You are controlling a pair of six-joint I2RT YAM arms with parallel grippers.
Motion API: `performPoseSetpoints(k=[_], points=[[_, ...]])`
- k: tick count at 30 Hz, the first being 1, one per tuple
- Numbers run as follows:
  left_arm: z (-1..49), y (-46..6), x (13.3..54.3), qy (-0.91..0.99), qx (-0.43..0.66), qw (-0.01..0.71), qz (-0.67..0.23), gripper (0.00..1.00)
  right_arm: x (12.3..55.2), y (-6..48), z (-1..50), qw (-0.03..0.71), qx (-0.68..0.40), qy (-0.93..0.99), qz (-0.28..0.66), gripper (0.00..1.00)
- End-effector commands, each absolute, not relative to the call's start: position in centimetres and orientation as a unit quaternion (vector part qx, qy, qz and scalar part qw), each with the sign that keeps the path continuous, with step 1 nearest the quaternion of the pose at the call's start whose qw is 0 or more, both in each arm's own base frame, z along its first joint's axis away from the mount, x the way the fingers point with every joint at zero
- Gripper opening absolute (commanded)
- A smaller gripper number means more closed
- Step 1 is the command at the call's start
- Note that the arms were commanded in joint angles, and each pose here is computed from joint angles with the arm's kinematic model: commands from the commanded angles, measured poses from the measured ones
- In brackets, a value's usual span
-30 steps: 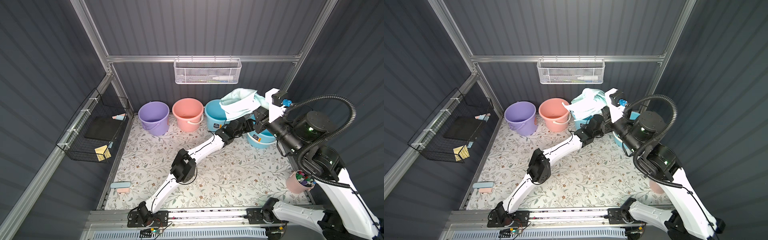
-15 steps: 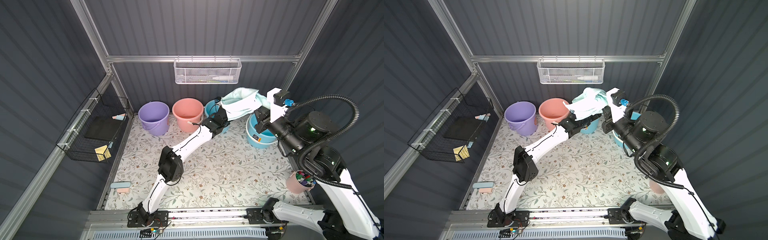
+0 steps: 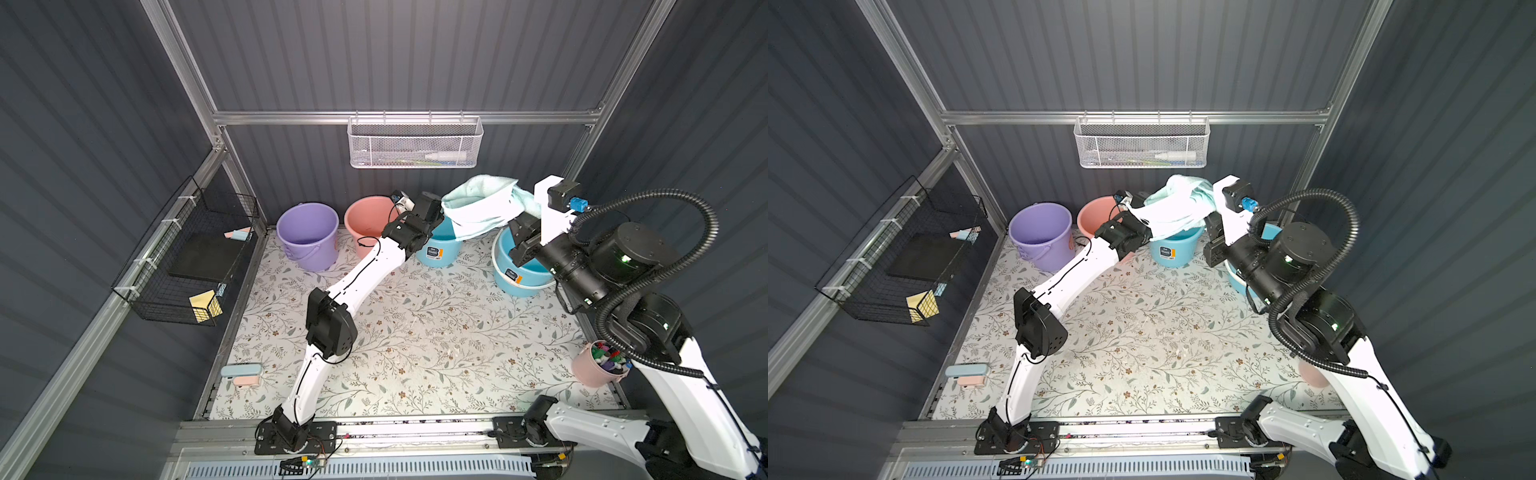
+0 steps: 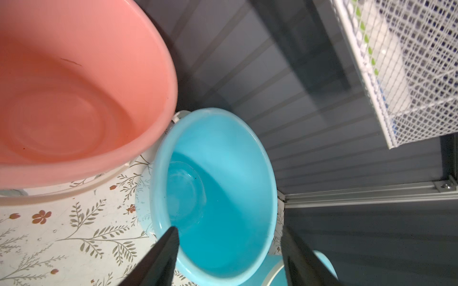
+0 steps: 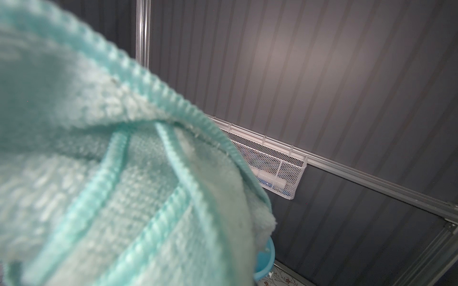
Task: Wipe the inside of the bucket with a cloth
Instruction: Pick up the bucket from the center of the board.
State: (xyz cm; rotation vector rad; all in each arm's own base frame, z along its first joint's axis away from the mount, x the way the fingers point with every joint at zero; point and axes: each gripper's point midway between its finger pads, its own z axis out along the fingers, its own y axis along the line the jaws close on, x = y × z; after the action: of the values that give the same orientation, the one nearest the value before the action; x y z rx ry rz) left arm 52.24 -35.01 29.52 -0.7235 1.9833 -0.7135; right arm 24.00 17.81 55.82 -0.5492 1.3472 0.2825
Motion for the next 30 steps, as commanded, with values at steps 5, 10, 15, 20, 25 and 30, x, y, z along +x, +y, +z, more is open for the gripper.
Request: performPoseSetpoints(k=[5,10,15,20,25,30], points=[[24.2,-33.3,52.8,0.824,-0.321,0.407,-0.227,0.68,23.5,17.4,56.5,0.742,-0.241,0.61,0.137,0.0],[22.6,-33.7,53.7,0.833,-0.308,0.399,-0.23,0.69,23.4,17.3,56.4,0.742,-0.241,0.611,0.136,0.0],[21.0,-33.8,54.9,0.839,-0.296,0.392,-0.236,0.69,23.2,17.2,56.6,0.744,-0.239,0.609,0.138,0.0],[19.8,-33.6,56.1,0.84,-0.293,0.388,-0.24,0.68,23.1,17.1,56.8,0.745,-0.238,0.607,0.139,0.0],[19.6,-34.0,56.7,0.841,-0.283,0.388,-0.248,0.63,23.3,17.2,56.5,0.744,-0.24,0.609,0.136,0.0],[19.1,-34.4,56.7,0.846,-0.271,0.384,-0.252,0.55,23.4,17.2,56.4,0.744,-0.241,0.609,0.135,0.0]])
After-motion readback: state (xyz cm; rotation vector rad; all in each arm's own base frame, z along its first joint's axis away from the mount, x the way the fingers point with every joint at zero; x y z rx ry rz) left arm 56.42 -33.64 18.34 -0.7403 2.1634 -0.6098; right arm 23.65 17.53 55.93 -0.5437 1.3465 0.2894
